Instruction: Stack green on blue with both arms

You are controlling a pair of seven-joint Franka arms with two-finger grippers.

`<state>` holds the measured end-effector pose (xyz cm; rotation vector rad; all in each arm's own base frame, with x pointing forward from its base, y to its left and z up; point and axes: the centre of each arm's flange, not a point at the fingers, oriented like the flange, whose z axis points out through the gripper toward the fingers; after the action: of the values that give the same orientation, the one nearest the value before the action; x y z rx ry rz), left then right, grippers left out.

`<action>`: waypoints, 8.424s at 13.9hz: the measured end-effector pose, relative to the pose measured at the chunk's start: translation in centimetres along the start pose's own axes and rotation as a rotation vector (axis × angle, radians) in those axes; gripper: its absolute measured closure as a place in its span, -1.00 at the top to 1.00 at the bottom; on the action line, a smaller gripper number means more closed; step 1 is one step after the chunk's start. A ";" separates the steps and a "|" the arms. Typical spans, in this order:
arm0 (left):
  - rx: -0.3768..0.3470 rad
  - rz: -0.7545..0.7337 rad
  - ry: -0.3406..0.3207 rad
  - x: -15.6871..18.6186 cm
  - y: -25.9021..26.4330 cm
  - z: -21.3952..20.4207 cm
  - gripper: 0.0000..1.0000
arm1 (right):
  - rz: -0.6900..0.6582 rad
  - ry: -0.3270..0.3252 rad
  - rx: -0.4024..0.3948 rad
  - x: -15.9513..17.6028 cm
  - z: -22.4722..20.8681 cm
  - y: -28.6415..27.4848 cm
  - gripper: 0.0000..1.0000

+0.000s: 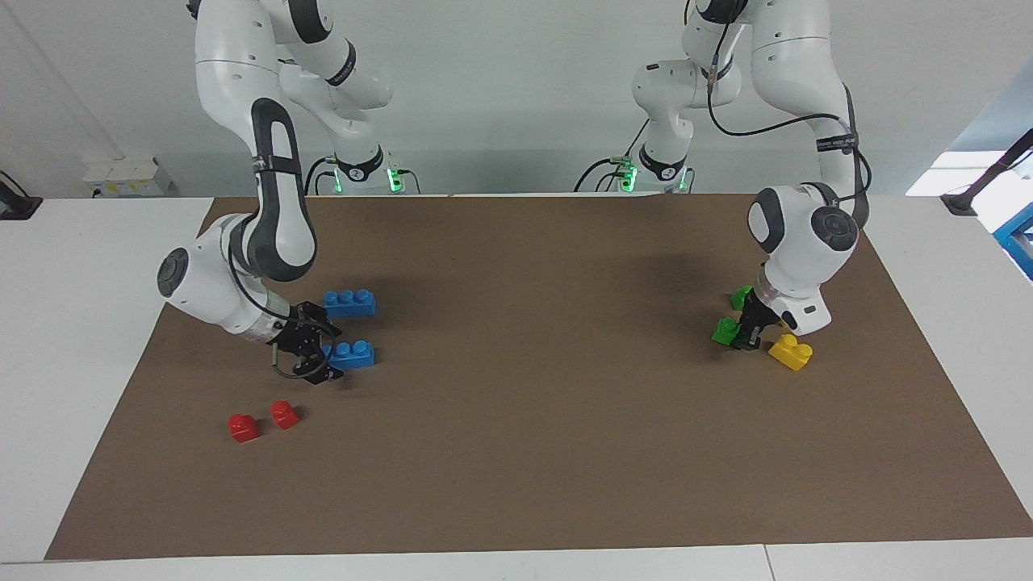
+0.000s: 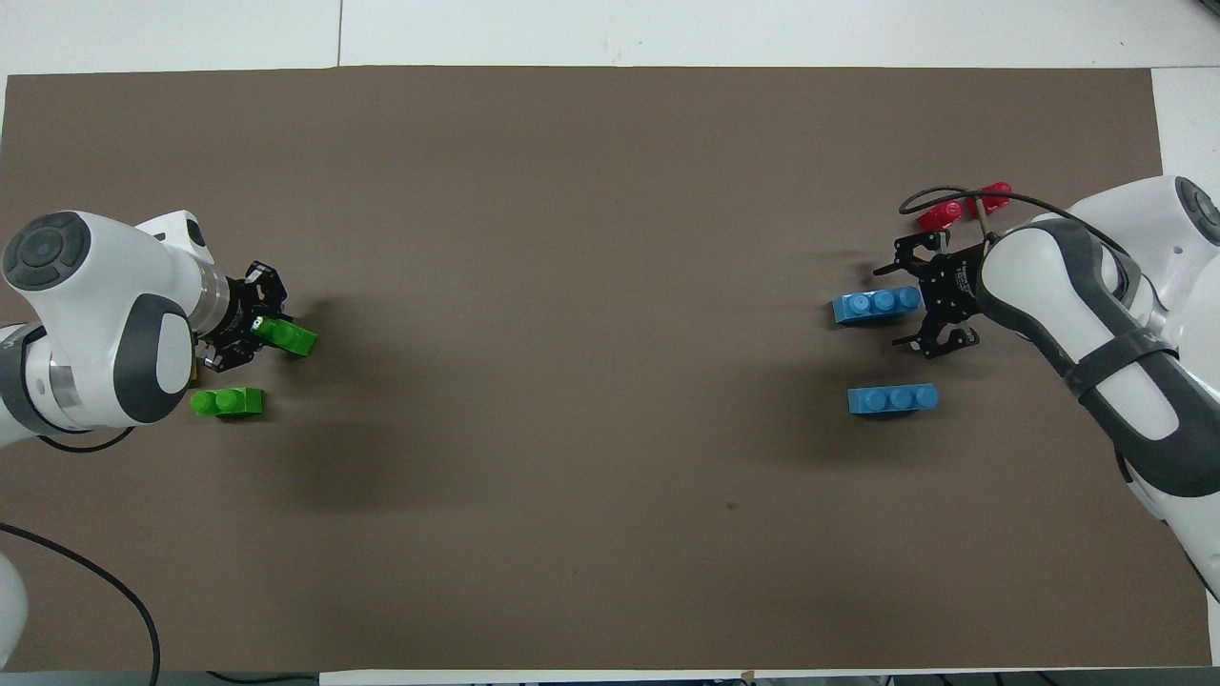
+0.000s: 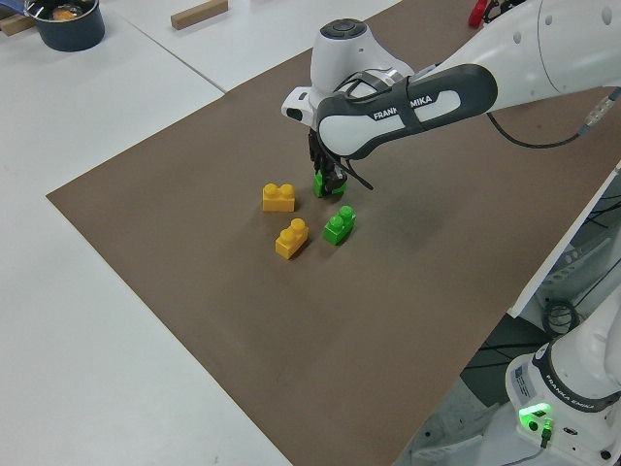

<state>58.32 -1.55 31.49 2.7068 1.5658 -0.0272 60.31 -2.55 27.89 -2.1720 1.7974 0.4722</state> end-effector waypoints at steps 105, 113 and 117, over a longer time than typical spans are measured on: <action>-0.132 -0.471 0.062 -35.9 8.8 -2.2 0.75 | 0.174 -0.052 0.150 -32.6 16.5 1.8 0.06; -0.092 -0.352 0.121 -30.2 6.5 -11.3 1.00 | 0.178 -0.040 0.155 -31.6 16.7 1.9 1.00; -0.104 -0.274 0.129 -25.5 5.9 -14.7 1.00 | 0.187 -0.046 0.139 -27.6 14.8 0.7 1.00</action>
<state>50.87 -26.30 46.80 2.4419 1.9037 0.2240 53.80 28.06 26.07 -1.8967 1.9564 0.4205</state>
